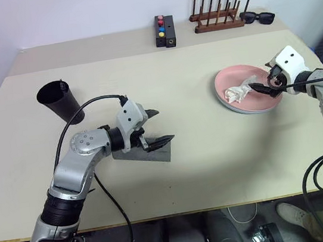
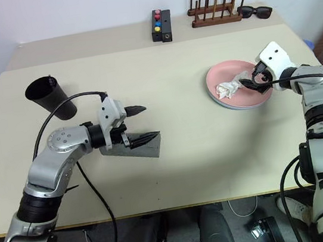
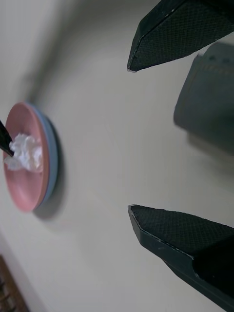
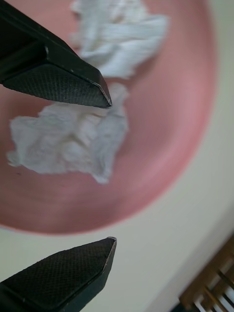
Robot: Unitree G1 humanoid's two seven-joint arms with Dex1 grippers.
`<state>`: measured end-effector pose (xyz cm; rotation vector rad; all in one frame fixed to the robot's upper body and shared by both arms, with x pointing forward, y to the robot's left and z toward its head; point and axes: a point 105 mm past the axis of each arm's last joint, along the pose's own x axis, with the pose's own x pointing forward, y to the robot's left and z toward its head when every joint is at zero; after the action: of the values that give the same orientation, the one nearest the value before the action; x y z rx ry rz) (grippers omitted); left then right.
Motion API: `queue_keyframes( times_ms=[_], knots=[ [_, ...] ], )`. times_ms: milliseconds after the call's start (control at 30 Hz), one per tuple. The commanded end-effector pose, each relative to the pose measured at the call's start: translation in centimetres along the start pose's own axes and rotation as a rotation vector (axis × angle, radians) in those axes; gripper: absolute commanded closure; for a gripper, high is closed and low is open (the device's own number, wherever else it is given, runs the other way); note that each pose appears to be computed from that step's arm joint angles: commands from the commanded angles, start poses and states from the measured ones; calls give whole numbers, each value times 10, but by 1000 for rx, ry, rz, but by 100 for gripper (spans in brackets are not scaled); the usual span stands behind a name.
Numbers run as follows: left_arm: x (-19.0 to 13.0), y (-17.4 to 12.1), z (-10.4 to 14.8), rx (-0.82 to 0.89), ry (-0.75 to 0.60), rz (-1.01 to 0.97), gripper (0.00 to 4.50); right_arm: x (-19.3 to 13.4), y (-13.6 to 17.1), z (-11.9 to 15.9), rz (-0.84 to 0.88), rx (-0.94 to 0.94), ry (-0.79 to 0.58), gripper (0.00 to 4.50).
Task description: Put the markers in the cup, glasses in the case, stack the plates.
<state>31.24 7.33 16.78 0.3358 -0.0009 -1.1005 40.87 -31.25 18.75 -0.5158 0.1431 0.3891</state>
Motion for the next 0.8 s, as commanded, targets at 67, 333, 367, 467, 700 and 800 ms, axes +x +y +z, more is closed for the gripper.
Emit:
queue_keyframes(
  times_ms=[67, 333, 367, 467, 700, 800],
  knots=[
    [-13, 10, 19, -24, -85, 56, 0, -14, -11, 37, -16, 104, -193, 19],
    [-35, 17, 24, -61, -137, 138, 0, -45, 9, 38, 84, 246, -252, 19],
    [-39, 16, 25, -73, -146, 144, 0, -50, 14, 34, 106, 244, -240, 19],
    [-54, 13, 25, -94, -149, 166, 0, -65, 23, 26, 129, 251, -212, 19],
    [-83, -11, 12, -142, -53, 110, 0, -102, 13, 7, 95, 222, -158, 19],
    [-85, -19, 7, -148, -26, 108, 0, -118, 5, -9, 82, 218, -122, 19]
  ],
)
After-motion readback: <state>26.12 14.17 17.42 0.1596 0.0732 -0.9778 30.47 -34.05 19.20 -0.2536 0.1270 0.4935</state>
